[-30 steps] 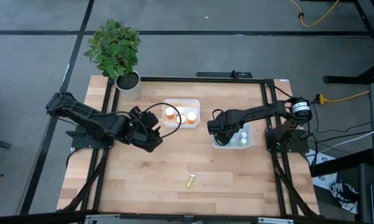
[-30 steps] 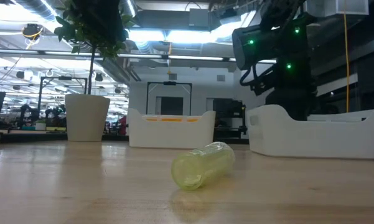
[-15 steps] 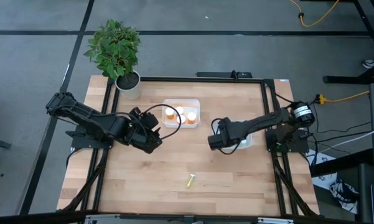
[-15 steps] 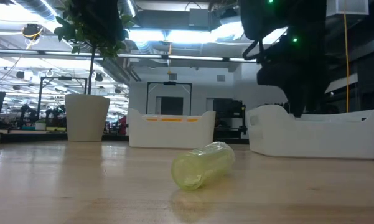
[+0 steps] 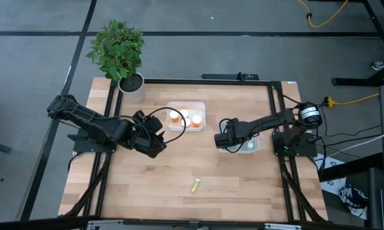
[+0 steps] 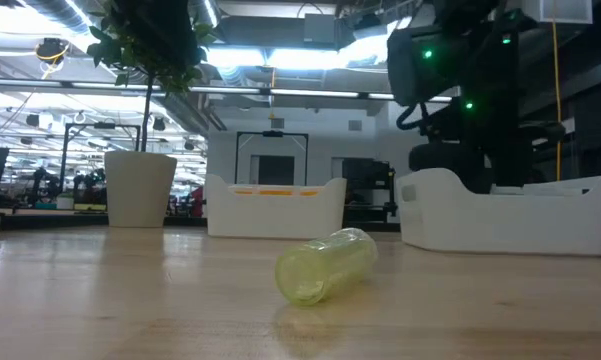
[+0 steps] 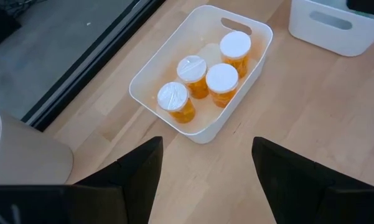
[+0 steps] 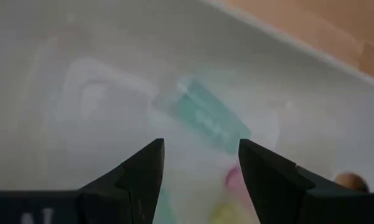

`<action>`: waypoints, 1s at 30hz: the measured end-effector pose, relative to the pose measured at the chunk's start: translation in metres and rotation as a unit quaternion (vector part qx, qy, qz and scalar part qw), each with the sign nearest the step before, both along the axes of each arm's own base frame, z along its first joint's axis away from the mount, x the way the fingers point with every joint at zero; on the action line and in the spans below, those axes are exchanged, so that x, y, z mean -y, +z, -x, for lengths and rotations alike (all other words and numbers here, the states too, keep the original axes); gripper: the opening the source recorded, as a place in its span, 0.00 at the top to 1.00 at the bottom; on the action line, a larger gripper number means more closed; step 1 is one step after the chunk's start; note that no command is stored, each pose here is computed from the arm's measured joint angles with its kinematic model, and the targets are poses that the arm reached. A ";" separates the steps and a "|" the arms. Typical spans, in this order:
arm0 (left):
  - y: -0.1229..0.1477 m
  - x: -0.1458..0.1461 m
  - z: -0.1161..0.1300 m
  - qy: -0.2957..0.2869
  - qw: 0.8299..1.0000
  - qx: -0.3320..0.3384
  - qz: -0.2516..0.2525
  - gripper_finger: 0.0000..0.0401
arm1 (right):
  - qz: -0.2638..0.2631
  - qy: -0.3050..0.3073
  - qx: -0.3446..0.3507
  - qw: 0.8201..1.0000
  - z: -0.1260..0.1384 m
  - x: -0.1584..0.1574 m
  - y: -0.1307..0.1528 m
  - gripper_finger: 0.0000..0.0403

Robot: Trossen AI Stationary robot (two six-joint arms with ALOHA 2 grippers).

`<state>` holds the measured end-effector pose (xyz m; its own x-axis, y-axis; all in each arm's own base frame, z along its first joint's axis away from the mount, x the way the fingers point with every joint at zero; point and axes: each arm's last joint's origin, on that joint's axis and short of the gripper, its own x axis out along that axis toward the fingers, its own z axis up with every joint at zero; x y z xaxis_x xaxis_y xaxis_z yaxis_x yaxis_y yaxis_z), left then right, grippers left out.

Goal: Pick and place medicine bottles into bin by pill shape (circle, oval)
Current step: Put the small blue pill bottle into the bottom white bin

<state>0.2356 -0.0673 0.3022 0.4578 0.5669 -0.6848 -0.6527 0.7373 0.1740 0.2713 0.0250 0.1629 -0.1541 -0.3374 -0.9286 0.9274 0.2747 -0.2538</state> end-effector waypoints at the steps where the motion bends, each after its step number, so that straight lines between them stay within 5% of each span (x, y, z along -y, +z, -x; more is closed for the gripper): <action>1: 0.000 0.000 0.000 0.000 1.000 0.000 0.000 0.39 | 0.001 -0.001 0.000 1.000 0.000 0.002 0.000 0.48; 30: 0.000 0.000 0.000 0.000 1.000 0.000 0.000 0.39 | -0.045 0.021 0.002 0.999 0.002 0.020 -0.015 0.48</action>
<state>0.2356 -0.0673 0.3022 0.4578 0.5670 -0.6848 -0.6528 0.7373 0.1741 0.2697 0.0051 0.1475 -0.1372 -0.2587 -0.9562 0.9153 0.3358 -0.2222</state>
